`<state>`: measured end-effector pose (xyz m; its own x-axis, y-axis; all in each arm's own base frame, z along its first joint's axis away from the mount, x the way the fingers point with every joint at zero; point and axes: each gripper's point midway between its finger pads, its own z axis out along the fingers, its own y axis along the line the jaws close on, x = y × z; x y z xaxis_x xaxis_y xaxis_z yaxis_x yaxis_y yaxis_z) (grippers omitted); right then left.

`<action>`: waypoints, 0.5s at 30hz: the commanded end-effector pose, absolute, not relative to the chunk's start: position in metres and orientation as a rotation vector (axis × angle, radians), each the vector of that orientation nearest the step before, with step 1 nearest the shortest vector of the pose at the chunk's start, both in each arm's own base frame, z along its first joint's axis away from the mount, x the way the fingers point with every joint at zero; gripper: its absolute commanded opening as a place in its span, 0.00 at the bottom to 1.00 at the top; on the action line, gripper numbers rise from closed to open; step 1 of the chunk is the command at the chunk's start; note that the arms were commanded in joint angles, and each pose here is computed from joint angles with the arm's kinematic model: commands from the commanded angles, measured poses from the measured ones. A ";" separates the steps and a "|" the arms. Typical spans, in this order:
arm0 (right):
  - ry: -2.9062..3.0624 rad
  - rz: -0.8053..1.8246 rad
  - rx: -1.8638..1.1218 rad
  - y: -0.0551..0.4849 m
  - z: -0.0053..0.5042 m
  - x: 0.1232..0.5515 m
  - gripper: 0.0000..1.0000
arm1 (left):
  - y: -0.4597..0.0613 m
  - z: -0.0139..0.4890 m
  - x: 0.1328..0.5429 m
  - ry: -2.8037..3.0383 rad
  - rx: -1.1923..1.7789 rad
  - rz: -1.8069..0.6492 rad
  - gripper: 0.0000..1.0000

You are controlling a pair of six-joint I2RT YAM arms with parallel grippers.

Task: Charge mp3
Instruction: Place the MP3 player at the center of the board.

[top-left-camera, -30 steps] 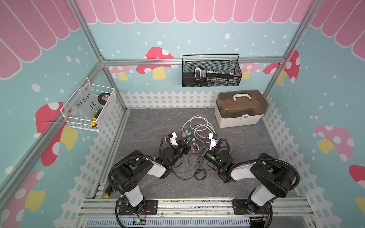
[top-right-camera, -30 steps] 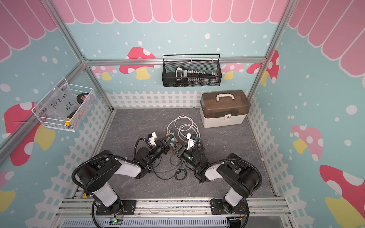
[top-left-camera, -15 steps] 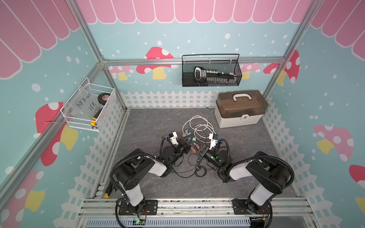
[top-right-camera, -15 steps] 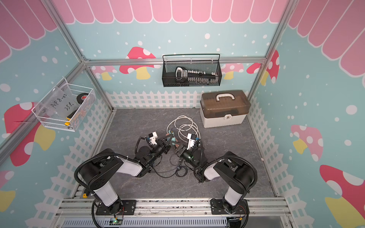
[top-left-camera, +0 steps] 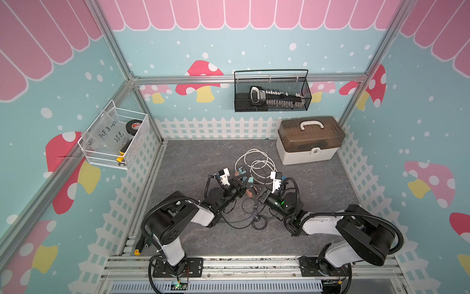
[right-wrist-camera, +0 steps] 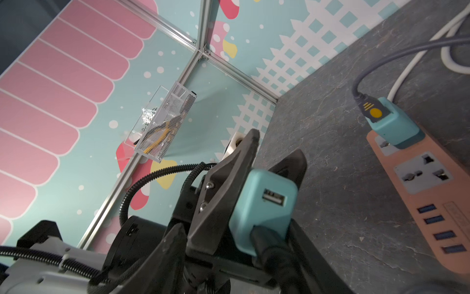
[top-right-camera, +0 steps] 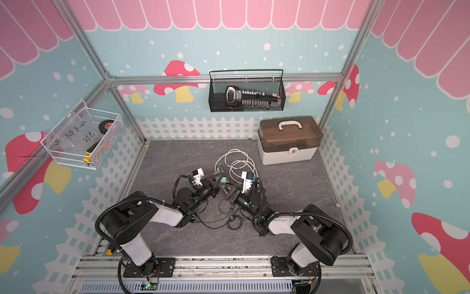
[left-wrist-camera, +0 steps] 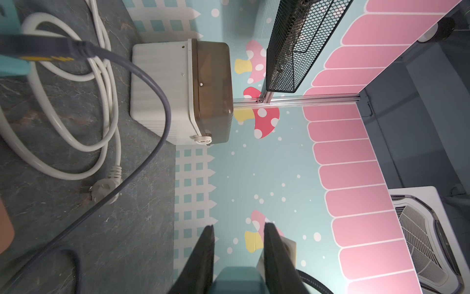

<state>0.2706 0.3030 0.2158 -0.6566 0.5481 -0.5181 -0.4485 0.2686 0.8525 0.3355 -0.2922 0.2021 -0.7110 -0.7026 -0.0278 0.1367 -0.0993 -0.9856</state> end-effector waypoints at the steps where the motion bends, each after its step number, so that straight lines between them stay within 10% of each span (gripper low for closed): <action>1: 1.696 1.470 -0.012 0.297 0.232 0.257 0.66 | -0.281 0.199 0.349 1.565 -0.637 -1.799 0.00; 15: 2.027 1.361 -0.034 0.277 0.213 0.224 0.71 | -0.290 0.197 0.359 1.595 -0.624 -1.863 0.00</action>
<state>0.2356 0.2738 0.2319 -0.6930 0.4158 -0.5890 -0.4239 0.4259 0.7993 0.3399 -0.3034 0.2048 -0.7587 -0.6495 -0.0502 0.1521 -0.1017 -0.9831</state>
